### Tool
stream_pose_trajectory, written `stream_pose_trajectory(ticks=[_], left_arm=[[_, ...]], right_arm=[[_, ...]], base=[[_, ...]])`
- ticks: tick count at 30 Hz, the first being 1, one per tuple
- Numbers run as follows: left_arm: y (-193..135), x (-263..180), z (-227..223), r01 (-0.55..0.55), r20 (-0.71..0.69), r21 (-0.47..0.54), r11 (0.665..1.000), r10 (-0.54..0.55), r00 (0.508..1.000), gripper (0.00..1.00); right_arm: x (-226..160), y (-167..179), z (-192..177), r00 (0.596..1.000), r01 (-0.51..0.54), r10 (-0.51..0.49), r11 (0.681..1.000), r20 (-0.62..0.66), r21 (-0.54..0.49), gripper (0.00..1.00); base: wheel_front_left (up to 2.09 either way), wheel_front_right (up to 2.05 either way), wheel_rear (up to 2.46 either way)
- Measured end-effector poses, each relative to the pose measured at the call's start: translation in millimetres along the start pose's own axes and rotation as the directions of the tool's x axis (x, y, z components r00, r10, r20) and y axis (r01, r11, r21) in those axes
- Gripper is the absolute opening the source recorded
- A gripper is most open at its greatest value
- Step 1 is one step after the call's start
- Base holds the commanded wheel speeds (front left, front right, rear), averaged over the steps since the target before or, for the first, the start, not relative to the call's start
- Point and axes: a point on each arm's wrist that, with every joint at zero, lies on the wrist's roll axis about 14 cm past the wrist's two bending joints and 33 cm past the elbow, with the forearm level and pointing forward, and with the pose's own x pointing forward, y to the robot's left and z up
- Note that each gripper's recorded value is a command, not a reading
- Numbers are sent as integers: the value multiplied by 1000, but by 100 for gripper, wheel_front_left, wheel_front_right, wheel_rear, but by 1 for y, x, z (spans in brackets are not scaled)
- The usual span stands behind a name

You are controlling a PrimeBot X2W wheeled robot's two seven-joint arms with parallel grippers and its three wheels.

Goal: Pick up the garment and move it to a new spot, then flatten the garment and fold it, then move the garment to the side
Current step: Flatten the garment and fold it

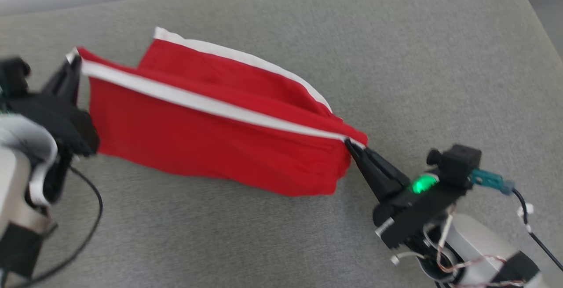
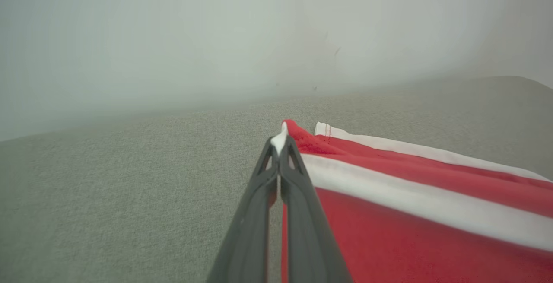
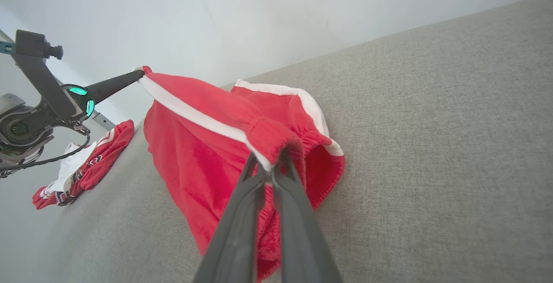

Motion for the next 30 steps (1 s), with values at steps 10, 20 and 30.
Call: stream_pose_trajectory(ticks=[10, 20, 30], left_arm=[[-8, 69, -19, 45, -113, 65, 997, -38, 993, 0], [-24, 112, -42, 87, -170, 81, 993, -72, 983, 0], [-31, 112, -41, 91, -142, 77, 993, -79, 987, 100]], right_arm=[[30, -26, -8, 997, 71, -71, 997, -1, -10, 0], [42, -42, -14, 994, 112, -112, 993, 0, -23, 0], [35, -39, -6, 994, 108, -108, 993, 15, -53, 100]], base=[[0, 0, 0], [0, 0, 0], [0, 0, 0]])
